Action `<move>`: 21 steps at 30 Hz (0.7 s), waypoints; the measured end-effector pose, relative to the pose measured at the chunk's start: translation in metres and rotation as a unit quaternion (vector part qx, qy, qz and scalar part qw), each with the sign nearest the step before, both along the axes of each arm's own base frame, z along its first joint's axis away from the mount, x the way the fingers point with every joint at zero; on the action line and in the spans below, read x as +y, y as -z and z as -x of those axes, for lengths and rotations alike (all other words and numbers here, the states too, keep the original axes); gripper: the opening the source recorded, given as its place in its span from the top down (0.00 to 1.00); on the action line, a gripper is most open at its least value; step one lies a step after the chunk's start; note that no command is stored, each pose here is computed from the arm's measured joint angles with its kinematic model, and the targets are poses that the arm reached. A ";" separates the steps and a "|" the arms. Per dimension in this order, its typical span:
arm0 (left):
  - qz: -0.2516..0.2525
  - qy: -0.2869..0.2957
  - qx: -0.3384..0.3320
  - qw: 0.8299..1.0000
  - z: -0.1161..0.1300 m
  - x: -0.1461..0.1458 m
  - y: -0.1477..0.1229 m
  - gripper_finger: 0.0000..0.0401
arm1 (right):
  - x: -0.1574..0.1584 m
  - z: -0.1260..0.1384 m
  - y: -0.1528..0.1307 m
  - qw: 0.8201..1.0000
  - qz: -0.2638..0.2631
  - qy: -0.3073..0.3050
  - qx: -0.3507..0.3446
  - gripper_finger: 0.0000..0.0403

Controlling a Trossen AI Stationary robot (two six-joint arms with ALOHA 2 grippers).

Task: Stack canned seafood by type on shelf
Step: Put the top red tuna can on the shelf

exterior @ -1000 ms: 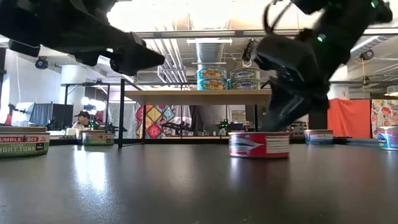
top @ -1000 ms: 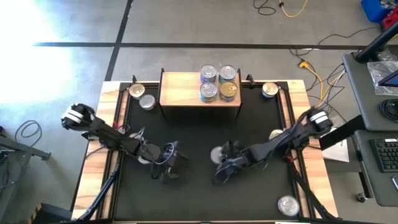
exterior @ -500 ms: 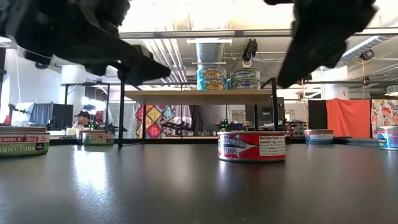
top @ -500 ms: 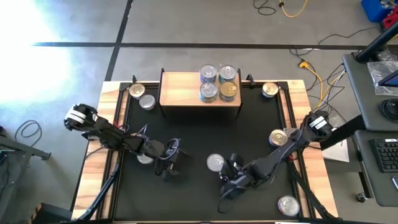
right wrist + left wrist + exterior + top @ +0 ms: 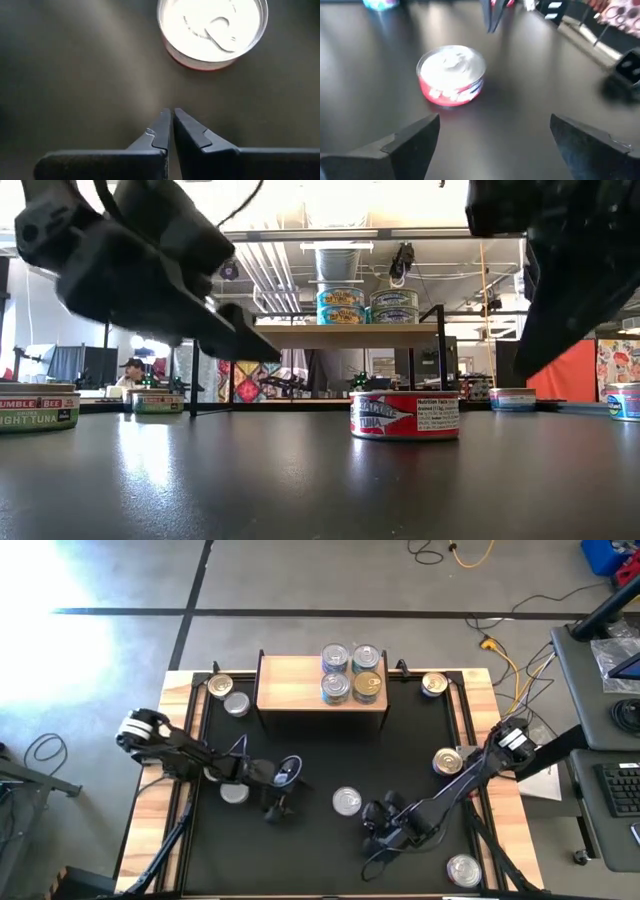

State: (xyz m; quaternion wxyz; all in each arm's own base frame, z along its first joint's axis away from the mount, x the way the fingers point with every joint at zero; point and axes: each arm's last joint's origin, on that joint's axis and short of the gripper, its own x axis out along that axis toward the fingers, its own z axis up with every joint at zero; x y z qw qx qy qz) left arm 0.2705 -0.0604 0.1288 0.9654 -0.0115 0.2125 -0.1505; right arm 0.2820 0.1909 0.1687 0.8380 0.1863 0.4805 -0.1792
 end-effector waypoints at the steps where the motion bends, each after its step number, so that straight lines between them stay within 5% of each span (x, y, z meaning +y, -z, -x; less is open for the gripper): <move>1: 0.000 -0.004 0.001 1.000 -0.002 0.002 0.004 0.09 | -0.002 0.001 0.002 1.000 0.002 0.002 0.003 0.97; 21: -0.058 0.032 0.014 0.998 -0.073 0.023 0.069 0.07 | -0.053 -0.011 0.037 0.999 0.052 -0.012 -0.013 0.97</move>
